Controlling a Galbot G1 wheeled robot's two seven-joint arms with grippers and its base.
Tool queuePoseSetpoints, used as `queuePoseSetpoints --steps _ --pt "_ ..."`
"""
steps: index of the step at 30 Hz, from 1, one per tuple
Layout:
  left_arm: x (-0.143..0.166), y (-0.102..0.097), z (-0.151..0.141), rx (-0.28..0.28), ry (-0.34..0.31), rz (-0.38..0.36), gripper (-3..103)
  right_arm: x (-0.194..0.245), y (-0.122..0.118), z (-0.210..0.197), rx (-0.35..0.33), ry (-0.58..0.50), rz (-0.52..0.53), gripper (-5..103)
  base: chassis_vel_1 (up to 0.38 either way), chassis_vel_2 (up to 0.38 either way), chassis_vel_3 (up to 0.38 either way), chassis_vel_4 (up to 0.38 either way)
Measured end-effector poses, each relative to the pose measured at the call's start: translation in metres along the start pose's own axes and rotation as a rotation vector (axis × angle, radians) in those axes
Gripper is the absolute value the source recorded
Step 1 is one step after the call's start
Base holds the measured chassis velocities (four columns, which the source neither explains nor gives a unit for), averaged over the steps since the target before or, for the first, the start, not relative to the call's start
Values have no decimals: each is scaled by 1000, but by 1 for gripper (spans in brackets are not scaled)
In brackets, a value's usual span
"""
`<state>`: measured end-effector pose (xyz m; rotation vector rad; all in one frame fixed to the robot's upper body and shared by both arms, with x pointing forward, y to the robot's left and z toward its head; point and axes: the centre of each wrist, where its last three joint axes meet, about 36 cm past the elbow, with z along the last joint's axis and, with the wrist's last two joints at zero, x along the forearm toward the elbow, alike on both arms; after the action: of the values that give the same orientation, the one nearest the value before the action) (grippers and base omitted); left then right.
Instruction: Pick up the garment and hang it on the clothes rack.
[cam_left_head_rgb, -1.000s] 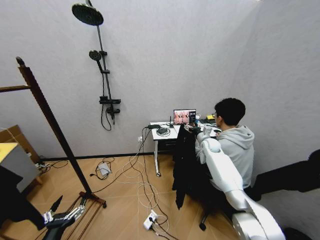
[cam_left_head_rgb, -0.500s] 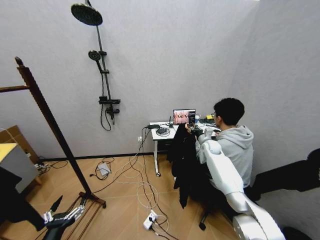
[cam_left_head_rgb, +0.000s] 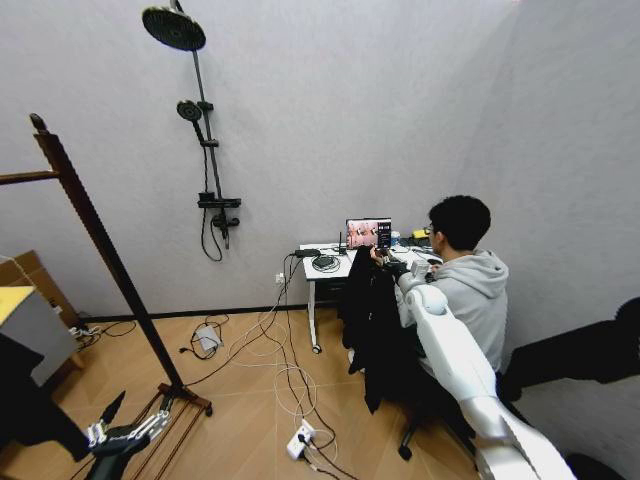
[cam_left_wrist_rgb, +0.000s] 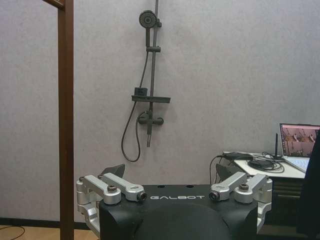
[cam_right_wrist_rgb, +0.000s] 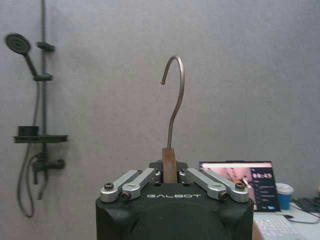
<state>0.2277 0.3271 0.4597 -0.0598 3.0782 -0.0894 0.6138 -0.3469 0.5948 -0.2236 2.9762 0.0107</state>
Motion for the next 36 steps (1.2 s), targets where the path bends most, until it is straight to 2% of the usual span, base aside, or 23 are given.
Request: queuePoseSetpoints --steps 3,4,6,7,8,10,11,13,26,36 --pt "0 0 0 0 0 0 100 10 11 -8 3 -5 -30 9 0 0 0 0" --pt "0 0 0 0 0 0 100 28 31 -23 19 -30 -92 9 0 0 0 0" --pt "0 0 0 0 0 0 100 35 38 -29 19 -41 -120 9 0 0 0 0" --pt "0 0 0 0 0 0 100 47 53 -40 2 -56 -185 9 0 0 0 0" --pt "0 0 0 0 0 0 100 47 53 -40 2 -56 -185 9 0 0 0 0" --pt "0 0 0 0 0 0 100 60 69 -50 -33 -60 -277 9 0 0 0 0" --pt "0 0 0 0 0 0 100 60 69 -50 -33 -60 -277 9 0 0 0 0" --pt "0 0 0 0 0 0 100 71 82 -57 -56 -66 -352 9 0 0 0 0" --pt "0 0 0 0 0 0 100 77 79 -54 -62 -60 -362 9 42 42 49 50" --pt "0 0 0 0 0 0 100 78 75 -53 -27 -49 -357 9 115 112 122 110"
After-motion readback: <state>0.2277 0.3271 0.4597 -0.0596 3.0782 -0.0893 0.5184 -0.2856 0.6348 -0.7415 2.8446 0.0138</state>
